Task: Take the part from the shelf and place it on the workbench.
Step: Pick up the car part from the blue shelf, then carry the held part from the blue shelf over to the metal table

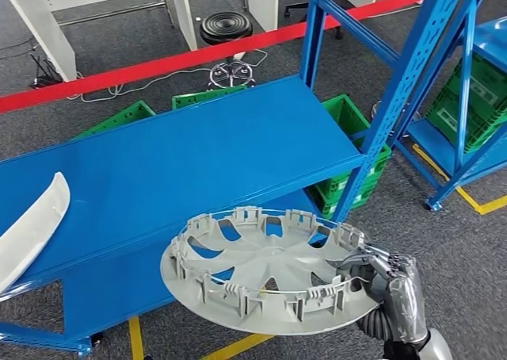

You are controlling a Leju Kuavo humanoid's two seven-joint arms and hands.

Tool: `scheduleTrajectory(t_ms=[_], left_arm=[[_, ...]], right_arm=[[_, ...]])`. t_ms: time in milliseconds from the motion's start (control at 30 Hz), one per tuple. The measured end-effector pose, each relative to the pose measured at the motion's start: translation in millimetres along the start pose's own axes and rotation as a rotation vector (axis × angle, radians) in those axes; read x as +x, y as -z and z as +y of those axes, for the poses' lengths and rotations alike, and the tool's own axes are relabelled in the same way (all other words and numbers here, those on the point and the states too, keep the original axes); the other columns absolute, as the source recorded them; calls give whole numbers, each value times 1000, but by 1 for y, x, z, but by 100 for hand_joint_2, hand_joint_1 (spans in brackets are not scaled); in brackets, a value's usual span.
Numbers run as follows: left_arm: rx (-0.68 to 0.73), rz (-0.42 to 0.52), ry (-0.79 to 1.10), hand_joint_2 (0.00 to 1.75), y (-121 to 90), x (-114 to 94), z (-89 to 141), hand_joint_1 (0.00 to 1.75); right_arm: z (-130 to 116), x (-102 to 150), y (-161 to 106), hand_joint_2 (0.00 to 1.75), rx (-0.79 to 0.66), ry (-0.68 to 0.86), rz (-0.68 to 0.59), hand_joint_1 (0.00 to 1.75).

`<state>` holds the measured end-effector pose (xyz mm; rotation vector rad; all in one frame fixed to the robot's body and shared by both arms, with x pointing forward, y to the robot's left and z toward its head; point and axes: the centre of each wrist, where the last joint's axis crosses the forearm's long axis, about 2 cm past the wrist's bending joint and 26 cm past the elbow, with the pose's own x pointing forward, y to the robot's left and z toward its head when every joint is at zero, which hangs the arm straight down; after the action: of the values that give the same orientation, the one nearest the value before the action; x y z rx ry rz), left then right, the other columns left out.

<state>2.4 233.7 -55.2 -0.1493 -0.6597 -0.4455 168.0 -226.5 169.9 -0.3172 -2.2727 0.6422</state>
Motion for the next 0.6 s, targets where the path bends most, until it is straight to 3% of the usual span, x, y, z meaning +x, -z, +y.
scheduleTrajectory(t_ms=[600], left_arm=[[-37, -30, 87, 175, 21, 6, -5, 0]], right_arm=[[-17, 5, -17, 175, -99, 45, 114, 175]])
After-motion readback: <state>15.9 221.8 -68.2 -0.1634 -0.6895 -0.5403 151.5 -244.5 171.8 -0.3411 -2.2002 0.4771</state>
